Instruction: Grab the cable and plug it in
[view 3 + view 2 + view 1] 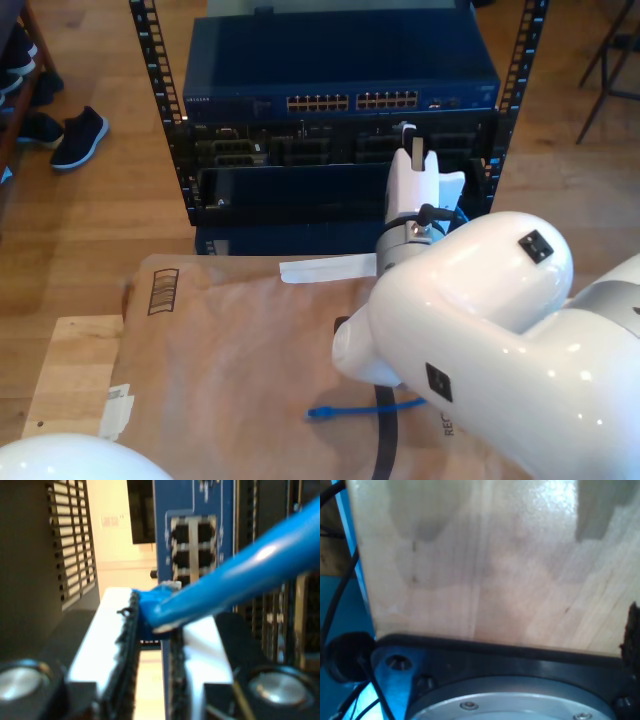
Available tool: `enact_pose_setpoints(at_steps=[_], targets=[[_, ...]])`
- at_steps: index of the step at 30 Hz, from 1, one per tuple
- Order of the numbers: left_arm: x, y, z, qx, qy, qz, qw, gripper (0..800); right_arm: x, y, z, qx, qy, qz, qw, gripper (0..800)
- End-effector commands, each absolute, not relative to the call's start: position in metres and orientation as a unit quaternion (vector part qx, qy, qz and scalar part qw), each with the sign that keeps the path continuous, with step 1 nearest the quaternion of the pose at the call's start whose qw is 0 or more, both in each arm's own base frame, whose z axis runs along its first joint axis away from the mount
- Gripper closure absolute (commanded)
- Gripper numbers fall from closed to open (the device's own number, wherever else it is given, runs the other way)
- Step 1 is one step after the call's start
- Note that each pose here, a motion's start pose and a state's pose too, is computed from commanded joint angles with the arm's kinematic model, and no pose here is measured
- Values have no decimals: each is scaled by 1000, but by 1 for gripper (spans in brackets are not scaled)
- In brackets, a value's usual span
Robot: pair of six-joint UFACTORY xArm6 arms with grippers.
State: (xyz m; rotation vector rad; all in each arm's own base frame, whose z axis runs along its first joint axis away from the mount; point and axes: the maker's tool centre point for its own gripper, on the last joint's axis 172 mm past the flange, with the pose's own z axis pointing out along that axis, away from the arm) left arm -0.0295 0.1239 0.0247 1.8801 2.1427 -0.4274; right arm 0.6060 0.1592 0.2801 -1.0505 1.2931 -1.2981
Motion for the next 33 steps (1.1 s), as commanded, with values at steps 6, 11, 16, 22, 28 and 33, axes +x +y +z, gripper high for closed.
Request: enact_pose_setpoints(at_steps=[6, 11, 16, 22, 28, 33], targets=[[-29, 124, 25, 647, 737, -147, 129, 0, 623, 151, 286, -425, 527, -542, 498, 800], [-29, 124, 25, 647, 737, -147, 129, 0, 627, 149, 280, -428, 525, -543, 497, 800], [-29, 124, 25, 647, 737, -147, 129, 0, 630, 149, 281, -432, 519, -543, 499, 800], [-29, 124, 25, 647, 737, -147, 129, 0, 637, 152, 279, -439, 510, -542, 503, 800], [-29, 124, 25, 647, 737, -147, 129, 0, 643, 148, 278, -439, 508, -545, 503, 800], [-29, 124, 25, 647, 737, -147, 129, 0, 647, 150, 276, -440, 505, -544, 505, 800]])
